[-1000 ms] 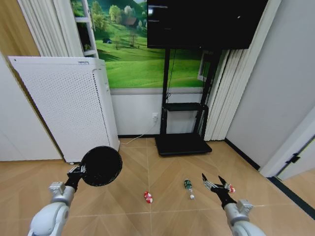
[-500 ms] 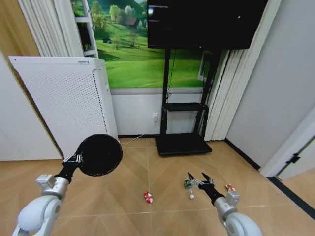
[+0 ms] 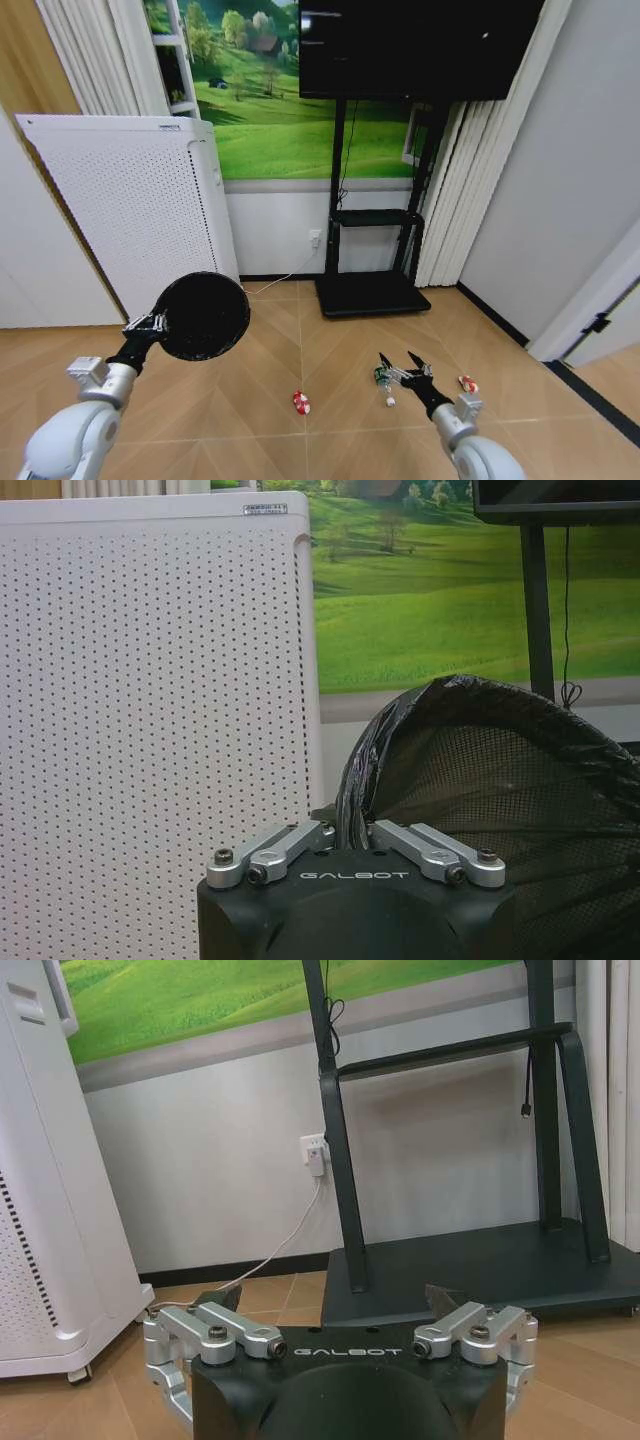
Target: Pick up the trash bin and place the garbage on the floor into it.
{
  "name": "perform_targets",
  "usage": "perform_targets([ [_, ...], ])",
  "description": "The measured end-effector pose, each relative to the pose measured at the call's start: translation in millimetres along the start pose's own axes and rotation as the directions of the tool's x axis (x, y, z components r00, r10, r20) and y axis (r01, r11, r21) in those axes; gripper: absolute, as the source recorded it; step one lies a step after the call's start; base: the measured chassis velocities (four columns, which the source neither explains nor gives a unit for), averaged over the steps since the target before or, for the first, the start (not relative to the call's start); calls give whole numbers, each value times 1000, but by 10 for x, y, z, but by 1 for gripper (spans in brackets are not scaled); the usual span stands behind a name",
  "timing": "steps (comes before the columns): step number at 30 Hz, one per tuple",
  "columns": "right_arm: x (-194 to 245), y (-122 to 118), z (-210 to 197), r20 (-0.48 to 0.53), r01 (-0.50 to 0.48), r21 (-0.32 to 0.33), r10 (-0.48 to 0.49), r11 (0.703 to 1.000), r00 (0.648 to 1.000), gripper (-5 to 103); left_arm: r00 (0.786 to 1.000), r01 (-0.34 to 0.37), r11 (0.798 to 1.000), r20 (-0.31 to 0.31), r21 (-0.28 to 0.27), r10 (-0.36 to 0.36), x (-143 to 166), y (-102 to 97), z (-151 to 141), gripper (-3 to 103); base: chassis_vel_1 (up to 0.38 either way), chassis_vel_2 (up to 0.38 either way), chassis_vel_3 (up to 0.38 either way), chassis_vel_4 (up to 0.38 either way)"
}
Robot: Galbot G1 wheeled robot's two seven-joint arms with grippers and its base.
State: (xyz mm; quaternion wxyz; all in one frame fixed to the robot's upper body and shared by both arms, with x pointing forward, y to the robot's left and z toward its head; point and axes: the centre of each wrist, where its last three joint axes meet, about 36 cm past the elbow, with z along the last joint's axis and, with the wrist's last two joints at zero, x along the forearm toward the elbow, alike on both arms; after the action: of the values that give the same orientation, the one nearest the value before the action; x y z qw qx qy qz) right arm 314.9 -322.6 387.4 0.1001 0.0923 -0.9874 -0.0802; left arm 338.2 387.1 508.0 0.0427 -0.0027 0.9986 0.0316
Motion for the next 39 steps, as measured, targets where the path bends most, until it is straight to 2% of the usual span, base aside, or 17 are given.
perform_targets([
  [8,8,16,4,5,32,15,-32,999,999,100,1000,1,1000,-2,7,-1,12,-17,4,3,-115,111,110,-126],
  [10,-52,-83,19,-42,128,68,-125,989,991,100,1000,-6,1000,3,20,5,15,-33,-31,3,-27,50,58,-52],
  [11,-52,-83,19,-42,128,68,-125,989,991,100,1000,-6,1000,3,20,5,15,-33,-31,3,3,30,30,-52],
  [13,-248,-348,69,-83,240,158,-229,958,970,100,1000,-13,1000,11,27,13,30,-58,-92,3,0,0,0,0],
  [16,-340,-452,101,-96,279,183,-266,943,959,100,1000,-17,999,14,28,17,47,-71,-124,3,9,-42,-23,11],
  [17,-567,-663,236,-131,347,215,-325,913,937,100,1000,-23,999,21,28,22,91,-90,-180,3,0,0,0,0],
  [18,-683,-729,316,-141,372,225,-348,900,927,100,999,-26,999,22,28,25,108,-102,-201,3,0,0,0,0],
  [20,-800,-790,396,-152,393,236,-366,889,918,100,999,-30,999,23,27,30,115,-114,-218,3,0,0,0,0],
  [22,-1035,-825,628,-198,457,265,-416,849,887,100,999,-47,999,25,22,46,120,-153,-247,3,0,0,0,0],
  [23,-1035,-825,628,-198,457,265,-416,849,887,100,999,-47,999,25,22,46,120,-153,-247,3,0,0,0,0],
  [25,-1200,-646,891,-268,518,255,-455,817,850,100,998,-52,998,31,18,52,157,-174,-287,3,0,0,0,0],
  [26,-1200,-646,891,-268,518,255,-455,817,850,100,998,-52,998,31,18,52,157,-174,-287,3,0,0,0,0],
  [28,-1281,-445,1181,-333,548,234,-464,803,821,100,998,-53,998,42,17,52,179,-189,-331,3,0,0,0,0],
  [29,-1281,-445,1181,-333,548,234,-464,803,821,100,998,-53,998,42,17,52,179,-189,-331,3,0,0,0,0],
  [31,-1287,-159,1515,-397,564,184,-464,805,792,100,997,-52,998,54,18,51,195,-211,-389,3,0,0,0,0],
  [36,-1270,386,1976,-468,571,88,-472,816,747,100,996,-51,999,70,20,49,210,-234,-448,3,0,0,0,0],
  [39,-1320,566,2120,-485,562,75,-462,824,743,100,996,-46,999,75,23,44,225,-237,-459,3,0,0,0,0],
])
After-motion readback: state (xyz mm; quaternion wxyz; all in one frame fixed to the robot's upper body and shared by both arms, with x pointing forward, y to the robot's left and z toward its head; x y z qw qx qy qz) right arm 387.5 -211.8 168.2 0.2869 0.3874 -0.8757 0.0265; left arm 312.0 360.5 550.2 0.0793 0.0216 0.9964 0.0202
